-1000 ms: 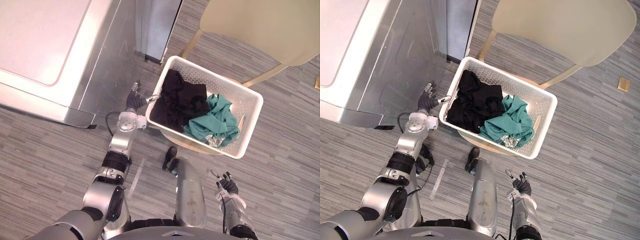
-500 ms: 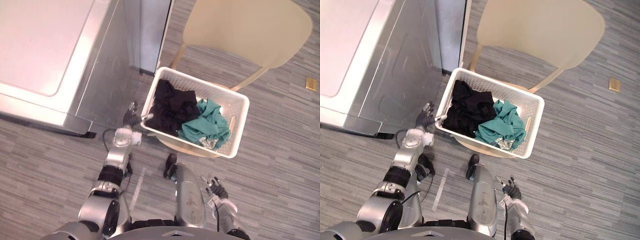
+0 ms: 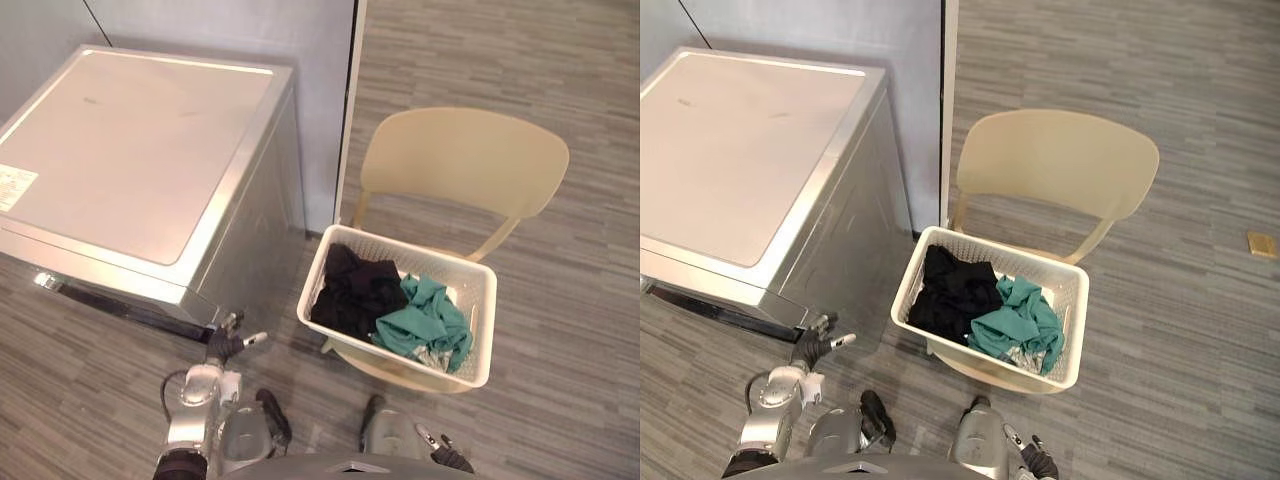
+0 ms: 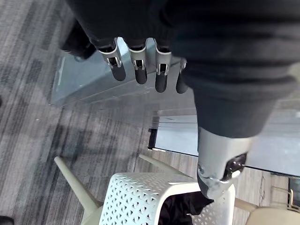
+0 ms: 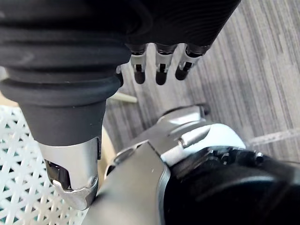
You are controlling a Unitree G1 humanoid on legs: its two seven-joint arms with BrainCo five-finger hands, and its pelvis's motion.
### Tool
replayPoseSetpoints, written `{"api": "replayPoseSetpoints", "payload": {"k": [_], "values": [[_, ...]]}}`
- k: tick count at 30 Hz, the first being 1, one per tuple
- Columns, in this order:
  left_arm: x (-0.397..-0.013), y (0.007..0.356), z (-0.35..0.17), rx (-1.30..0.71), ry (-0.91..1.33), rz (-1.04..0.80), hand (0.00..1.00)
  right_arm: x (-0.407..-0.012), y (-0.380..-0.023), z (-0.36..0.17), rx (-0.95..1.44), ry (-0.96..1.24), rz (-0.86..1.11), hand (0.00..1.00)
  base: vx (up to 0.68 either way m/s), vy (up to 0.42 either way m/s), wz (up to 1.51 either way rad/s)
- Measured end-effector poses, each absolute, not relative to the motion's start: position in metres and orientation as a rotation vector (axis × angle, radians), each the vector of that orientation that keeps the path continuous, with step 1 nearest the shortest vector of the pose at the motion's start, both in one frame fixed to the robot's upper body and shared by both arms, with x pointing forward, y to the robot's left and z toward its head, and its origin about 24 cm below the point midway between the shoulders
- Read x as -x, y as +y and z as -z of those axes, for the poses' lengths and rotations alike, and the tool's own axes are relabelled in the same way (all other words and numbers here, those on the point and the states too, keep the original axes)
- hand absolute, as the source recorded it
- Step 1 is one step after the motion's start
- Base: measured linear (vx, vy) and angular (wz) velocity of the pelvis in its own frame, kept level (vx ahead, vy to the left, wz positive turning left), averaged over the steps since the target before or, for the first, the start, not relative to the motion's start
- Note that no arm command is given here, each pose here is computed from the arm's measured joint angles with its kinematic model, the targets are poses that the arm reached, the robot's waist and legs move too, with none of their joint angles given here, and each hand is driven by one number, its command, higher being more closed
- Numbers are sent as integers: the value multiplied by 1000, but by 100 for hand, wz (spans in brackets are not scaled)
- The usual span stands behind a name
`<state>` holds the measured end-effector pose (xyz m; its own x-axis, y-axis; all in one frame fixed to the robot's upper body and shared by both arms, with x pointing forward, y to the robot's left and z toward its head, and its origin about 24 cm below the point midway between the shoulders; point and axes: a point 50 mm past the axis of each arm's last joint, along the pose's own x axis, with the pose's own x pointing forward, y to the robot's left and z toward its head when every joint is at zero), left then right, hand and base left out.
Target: Pick up the laundry basket with both hands and put the clothes into the washing machine.
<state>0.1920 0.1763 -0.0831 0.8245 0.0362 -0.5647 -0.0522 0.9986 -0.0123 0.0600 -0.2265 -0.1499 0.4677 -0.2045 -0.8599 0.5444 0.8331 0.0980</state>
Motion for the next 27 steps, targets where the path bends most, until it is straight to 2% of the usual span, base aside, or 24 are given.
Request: {"api": "replayPoseSetpoints", "payload": {"k": [4, 13, 22, 24, 27], "values": [[-168, 202, 95, 48, 657, -218, 0, -57, -228, 152, -322, 1022, 415, 0, 16, -42, 38], [-145, 204, 102, 130, 680, -267, 0, -54, -229, 156, -171, 1109, 299, 0, -75, -51, 57], [-167, 196, 90, 123, 609, -217, 0, -55, -236, 156, -130, 1121, 313, 0, -169, 34, 81], [-178, 188, 91, 134, 612, -190, 0, -60, -242, 151, -107, 1088, 318, 0, -66, 186, 160], [-199, 185, 84, 112, 577, -178, 0, -68, -228, 151, -123, 1069, 295, 0, -176, 231, 235]]}}
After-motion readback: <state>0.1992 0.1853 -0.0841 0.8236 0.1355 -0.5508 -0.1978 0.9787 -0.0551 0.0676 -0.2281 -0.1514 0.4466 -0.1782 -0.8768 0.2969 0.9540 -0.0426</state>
